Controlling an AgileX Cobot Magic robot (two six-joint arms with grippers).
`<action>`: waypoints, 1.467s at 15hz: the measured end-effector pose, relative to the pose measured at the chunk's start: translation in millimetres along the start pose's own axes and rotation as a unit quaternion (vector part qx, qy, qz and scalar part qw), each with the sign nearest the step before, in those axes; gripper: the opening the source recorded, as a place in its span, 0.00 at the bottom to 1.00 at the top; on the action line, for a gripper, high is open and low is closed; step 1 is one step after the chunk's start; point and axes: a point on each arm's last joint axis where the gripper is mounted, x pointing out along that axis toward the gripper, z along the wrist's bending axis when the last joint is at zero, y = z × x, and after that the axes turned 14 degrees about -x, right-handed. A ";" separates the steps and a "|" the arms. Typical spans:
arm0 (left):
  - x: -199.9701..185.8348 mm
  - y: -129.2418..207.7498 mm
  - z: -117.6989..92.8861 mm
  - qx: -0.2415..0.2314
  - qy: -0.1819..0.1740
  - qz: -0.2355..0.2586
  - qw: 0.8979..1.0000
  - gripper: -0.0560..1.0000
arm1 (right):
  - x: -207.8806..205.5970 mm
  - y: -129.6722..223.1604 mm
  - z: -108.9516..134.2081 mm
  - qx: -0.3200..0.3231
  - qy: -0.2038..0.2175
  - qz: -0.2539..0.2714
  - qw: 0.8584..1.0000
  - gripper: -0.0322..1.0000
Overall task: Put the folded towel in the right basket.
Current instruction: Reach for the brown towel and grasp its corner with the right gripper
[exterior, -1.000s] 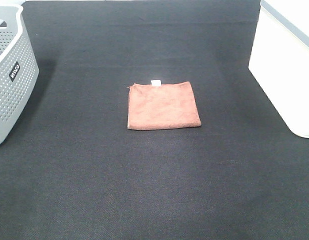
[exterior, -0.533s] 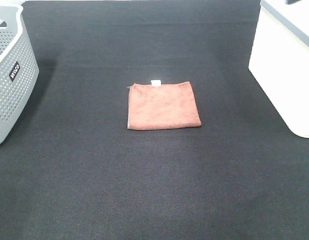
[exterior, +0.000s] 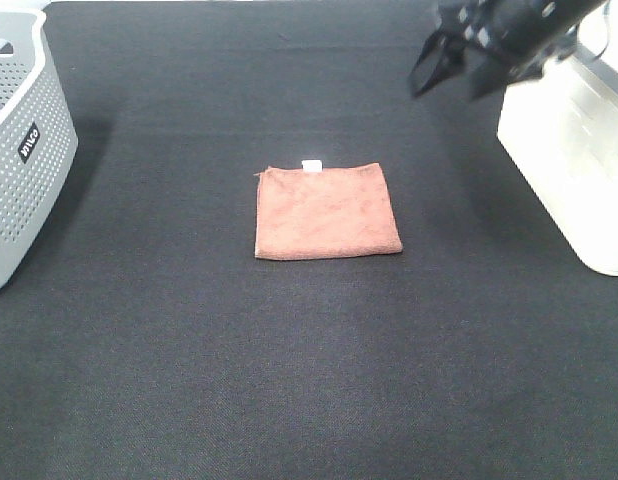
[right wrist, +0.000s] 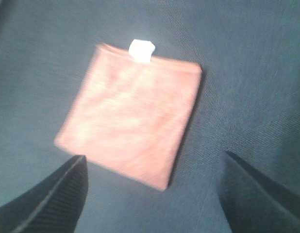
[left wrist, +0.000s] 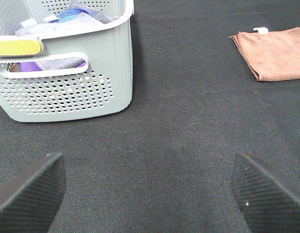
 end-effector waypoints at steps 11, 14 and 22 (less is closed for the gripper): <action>0.0 0.0 0.0 0.000 0.000 0.000 1.000 0.88 | 134.5 27.2 -29.6 0.072 -0.082 0.113 0.988 0.77; 0.0 0.0 0.0 0.000 0.000 0.000 1.000 0.88 | 156.6 41.3 -33.0 0.084 -0.092 0.137 0.983 0.77; 0.0 0.0 0.0 0.000 0.000 0.000 1.000 0.88 | 171.8 45.9 -30.3 0.111 -0.128 0.124 0.978 0.51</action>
